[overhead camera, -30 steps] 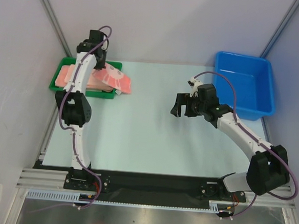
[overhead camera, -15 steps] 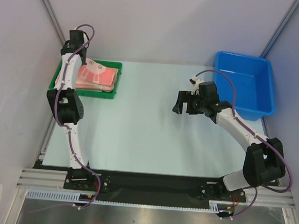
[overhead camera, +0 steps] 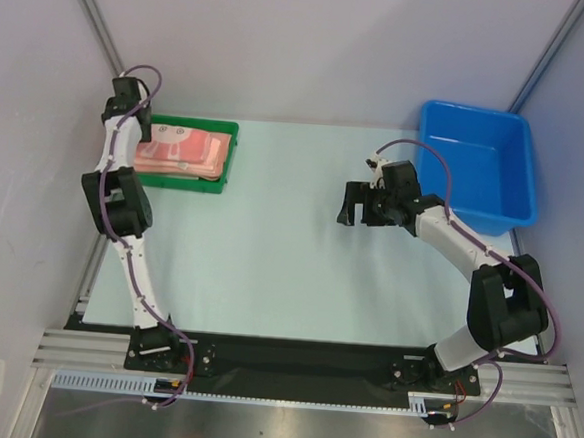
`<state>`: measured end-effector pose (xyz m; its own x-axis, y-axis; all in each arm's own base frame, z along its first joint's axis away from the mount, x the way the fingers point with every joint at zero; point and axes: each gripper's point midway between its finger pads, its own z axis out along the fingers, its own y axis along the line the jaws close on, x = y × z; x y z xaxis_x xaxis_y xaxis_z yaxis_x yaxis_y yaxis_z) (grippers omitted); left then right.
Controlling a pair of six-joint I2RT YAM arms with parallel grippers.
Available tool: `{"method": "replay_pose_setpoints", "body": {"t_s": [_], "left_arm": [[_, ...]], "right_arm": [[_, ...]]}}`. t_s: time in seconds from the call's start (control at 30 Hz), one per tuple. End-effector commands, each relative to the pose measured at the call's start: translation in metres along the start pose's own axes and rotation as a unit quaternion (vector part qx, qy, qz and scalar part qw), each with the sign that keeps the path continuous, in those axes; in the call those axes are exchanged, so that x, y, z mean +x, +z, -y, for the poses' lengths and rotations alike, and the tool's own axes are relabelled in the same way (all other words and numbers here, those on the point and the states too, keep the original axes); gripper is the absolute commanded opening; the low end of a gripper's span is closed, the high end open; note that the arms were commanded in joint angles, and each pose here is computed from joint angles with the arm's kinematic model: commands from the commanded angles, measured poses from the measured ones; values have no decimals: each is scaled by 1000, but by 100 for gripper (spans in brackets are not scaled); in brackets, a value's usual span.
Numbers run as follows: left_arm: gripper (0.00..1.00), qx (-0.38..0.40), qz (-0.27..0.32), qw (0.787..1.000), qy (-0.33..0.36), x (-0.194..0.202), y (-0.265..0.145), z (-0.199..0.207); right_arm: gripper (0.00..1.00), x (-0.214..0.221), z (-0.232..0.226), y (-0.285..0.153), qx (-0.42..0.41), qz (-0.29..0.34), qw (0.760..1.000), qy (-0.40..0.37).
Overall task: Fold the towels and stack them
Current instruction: Neatly place the folded towel into the bin
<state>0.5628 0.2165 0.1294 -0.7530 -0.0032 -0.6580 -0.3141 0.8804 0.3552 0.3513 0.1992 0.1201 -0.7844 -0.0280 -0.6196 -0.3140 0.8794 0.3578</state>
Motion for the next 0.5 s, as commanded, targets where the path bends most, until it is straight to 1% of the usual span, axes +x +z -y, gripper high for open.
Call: {"method": "replay_pose_setpoints", "body": {"t_s": [0.0,0.03,0.07,0.1,0.13,0.17,0.2,0.23,0.27,0.3,0.33,0.37,0.4,0.43,0.47], "left_arm": [[63,7,63,998,-4,-46,-54,24],[64,32,73,997,6,-52,-68,49],[64,48,66,997,11,-45,-75,66],[65,71,82,994,17,-53,-104,86],[65,98,84,992,1,-53,-117,103],[66,127,72,989,6,-39,-125,122],[69,157,99,983,5,-49,-163,142],[73,182,101,978,-12,-49,-179,154],[88,246,92,965,-17,-36,-197,178],[91,282,114,952,-28,-43,-235,187],[98,334,115,933,-64,-42,-264,199],[100,427,114,895,-59,-22,-285,232],[100,478,155,863,-50,-24,-341,236],[100,493,162,854,-42,-14,-360,240],[100,490,156,856,-41,5,-365,243]], "right_arm": [[100,-30,-9,-9,3,39,999,-15],[100,-30,-10,-10,6,38,999,-14],[100,-38,-13,-14,13,49,999,-11],[100,-43,-17,-19,18,55,998,-10],[100,-46,-19,-26,28,58,998,-7],[100,-59,-19,-35,47,79,996,0],[100,-63,-24,-41,46,86,995,0],[100,-73,-32,-56,37,107,994,1],[100,-85,-39,-69,29,124,992,0],[100,-87,-39,-79,38,127,991,5],[100,-94,-42,-95,41,144,989,6],[100,-99,-45,-108,41,156,987,6],[100,-103,-40,-119,63,170,983,4],[100,-105,-46,-139,61,194,979,2],[100,-106,-46,-147,63,209,976,4]]}}
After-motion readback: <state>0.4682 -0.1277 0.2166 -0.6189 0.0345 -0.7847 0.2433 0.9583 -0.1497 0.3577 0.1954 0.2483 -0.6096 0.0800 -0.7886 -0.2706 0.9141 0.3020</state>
